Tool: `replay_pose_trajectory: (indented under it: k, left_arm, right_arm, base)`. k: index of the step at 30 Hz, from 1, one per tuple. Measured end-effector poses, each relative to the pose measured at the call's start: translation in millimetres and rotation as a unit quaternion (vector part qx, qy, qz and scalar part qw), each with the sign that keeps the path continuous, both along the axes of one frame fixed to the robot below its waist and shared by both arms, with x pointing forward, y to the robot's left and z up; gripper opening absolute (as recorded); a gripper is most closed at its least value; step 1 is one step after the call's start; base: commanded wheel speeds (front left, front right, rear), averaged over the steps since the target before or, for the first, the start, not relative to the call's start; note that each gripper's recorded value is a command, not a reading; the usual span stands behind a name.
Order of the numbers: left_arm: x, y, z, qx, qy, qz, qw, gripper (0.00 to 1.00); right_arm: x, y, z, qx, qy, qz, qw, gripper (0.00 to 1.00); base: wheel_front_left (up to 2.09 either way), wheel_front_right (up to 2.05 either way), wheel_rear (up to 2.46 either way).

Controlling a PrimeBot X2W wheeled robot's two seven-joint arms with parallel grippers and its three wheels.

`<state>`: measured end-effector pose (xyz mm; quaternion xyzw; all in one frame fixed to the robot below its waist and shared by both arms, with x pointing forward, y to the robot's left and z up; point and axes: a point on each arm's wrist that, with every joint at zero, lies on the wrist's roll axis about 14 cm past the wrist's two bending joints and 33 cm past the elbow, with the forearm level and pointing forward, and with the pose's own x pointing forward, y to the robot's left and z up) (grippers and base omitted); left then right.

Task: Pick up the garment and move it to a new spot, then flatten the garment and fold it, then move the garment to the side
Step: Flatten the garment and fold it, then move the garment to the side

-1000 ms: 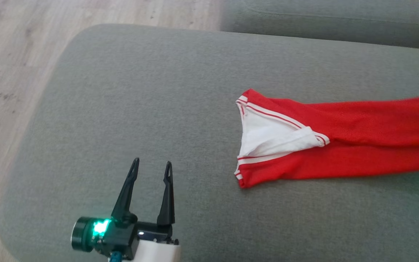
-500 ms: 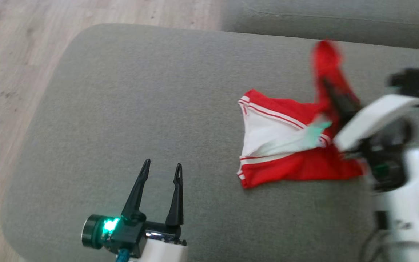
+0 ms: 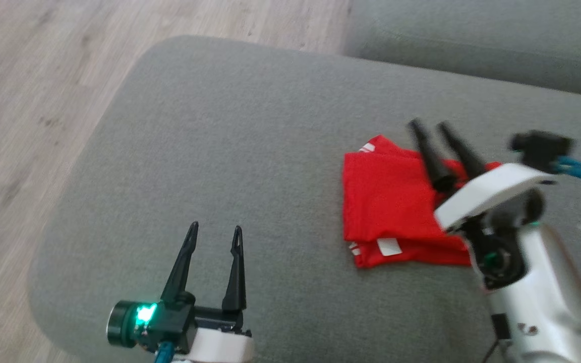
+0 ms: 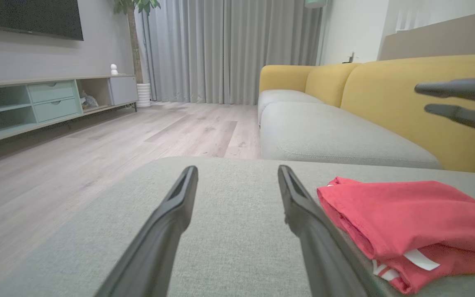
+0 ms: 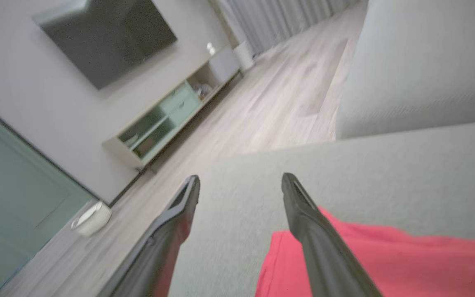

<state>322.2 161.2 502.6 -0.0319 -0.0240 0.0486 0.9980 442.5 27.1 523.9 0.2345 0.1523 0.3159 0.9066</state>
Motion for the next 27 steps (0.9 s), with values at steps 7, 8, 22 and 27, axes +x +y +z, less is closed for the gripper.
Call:
replay_pose_trajectory:
  k: [7, 8, 22, 27]
  left_arm:
    - [-7.9, -10.0, -1.4, -0.006, -0.002, -0.018, 1.0, 1.0]
    - [-9.2, -12.8, -2.5, -0.01, -0.001, -0.023, 1.0, 1.0]
    - [-44.4, -18.6, -26.6, -0.031, 0.026, -0.04, 0.998, 1.0]
    - [-55.5, -14.6, -36.0, -0.024, 0.039, -0.037, 0.998, 1.0]
  right_arm:
    - [-2.6, -101.5, 24.4, 0.007, -0.084, -0.152, 0.985, 1.0]
    - [-9.8, -116.3, 21.7, -0.001, -0.092, -0.17, 0.981, 1.0]
    - [-148.4, -171.3, -74.3, -0.171, -0.103, -0.2, 0.959, 1.0]
    - [-149.3, -164.6, -66.3, -0.167, -0.119, -0.21, 0.956, 1.0]
  base:
    - [0.0, 0.0, 0.0]
    - [0.0, 0.0, 0.0]
    - [0.0, 0.0, 0.0]
    - [0.0, 0.0, 0.0]
